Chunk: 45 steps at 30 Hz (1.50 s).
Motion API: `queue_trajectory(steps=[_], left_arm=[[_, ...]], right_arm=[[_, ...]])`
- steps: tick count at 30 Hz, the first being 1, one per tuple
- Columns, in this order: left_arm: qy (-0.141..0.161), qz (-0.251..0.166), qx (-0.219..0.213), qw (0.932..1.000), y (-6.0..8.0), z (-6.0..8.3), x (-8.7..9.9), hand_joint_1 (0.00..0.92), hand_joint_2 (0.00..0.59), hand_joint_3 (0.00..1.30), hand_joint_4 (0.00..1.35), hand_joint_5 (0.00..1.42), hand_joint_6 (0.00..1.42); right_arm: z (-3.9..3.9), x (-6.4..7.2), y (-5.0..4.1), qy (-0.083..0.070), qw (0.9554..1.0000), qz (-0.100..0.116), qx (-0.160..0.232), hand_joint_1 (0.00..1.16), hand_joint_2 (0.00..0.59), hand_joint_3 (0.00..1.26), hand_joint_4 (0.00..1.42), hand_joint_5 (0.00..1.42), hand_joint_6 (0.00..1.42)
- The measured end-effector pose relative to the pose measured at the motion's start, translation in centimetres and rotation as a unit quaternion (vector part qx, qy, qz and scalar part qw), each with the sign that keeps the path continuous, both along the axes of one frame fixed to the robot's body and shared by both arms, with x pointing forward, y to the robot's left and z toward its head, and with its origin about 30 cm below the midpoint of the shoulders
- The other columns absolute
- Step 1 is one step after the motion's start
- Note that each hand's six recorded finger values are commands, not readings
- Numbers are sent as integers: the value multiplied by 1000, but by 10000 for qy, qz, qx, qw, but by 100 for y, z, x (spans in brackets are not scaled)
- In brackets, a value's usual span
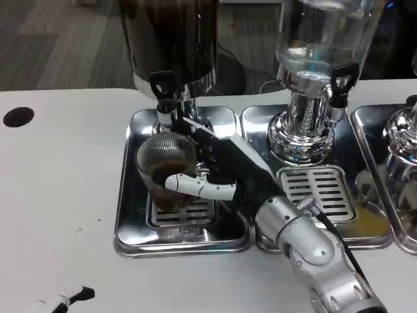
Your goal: Grasp the cup under the faucet to collect the drink, then remove the cup.
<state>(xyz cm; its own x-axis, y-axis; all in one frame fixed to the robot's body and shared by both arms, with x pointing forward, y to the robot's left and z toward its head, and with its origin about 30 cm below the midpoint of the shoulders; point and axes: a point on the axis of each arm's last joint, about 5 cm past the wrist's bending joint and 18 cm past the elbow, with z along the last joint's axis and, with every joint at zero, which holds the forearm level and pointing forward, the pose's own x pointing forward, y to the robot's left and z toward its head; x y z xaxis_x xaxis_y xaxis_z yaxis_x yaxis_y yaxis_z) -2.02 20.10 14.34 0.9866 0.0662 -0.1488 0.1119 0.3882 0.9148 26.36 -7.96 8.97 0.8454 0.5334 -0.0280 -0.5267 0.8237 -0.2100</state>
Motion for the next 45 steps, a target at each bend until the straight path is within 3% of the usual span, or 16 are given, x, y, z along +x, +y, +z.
queue_trajectory(steps=[11, 18, 21, 23, 33, 45], left_arm=[[46, -100, 14, 9999, 15, 2, 32, 3, 68, 332, 277, 365, 586], [88, -145, 5, 9999, 15, 1, 47, 3, 68, 341, 283, 368, 587], [87, -162, 4, 9998, 15, 2, 56, 3, 68, 346, 283, 369, 587], [126, -185, -2, 9997, 15, 2, 61, 3, 68, 355, 290, 375, 588], [129, -192, -13, 9997, 18, 9, 69, 3, 72, 372, 298, 383, 590], [75, -101, -23, 9999, 56, 51, 61, 3, 77, 396, 308, 386, 591]], right_arm=[[-47, 15, 2, 61, 10000, 9, -43, 706, 86, 61, 15, 64, 65], [-70, 17, -2, 103, 9999, -3, -74, 788, 54, 26, 0, 38, 47], [-65, 26, -4, 53, 9999, 27, -132, 825, 50, 18, 0, 37, 47], [-66, 26, -2, 21, 9998, 56, -176, 857, 78, 24, 0, 26, 47], [-71, 26, -14, -19, 9995, 81, -295, 871, 85, 76, 67, 91, 79], [-88, 2, -6, -112, 9992, -107, -359, 875, 71, 171, 193, 180, 152]])
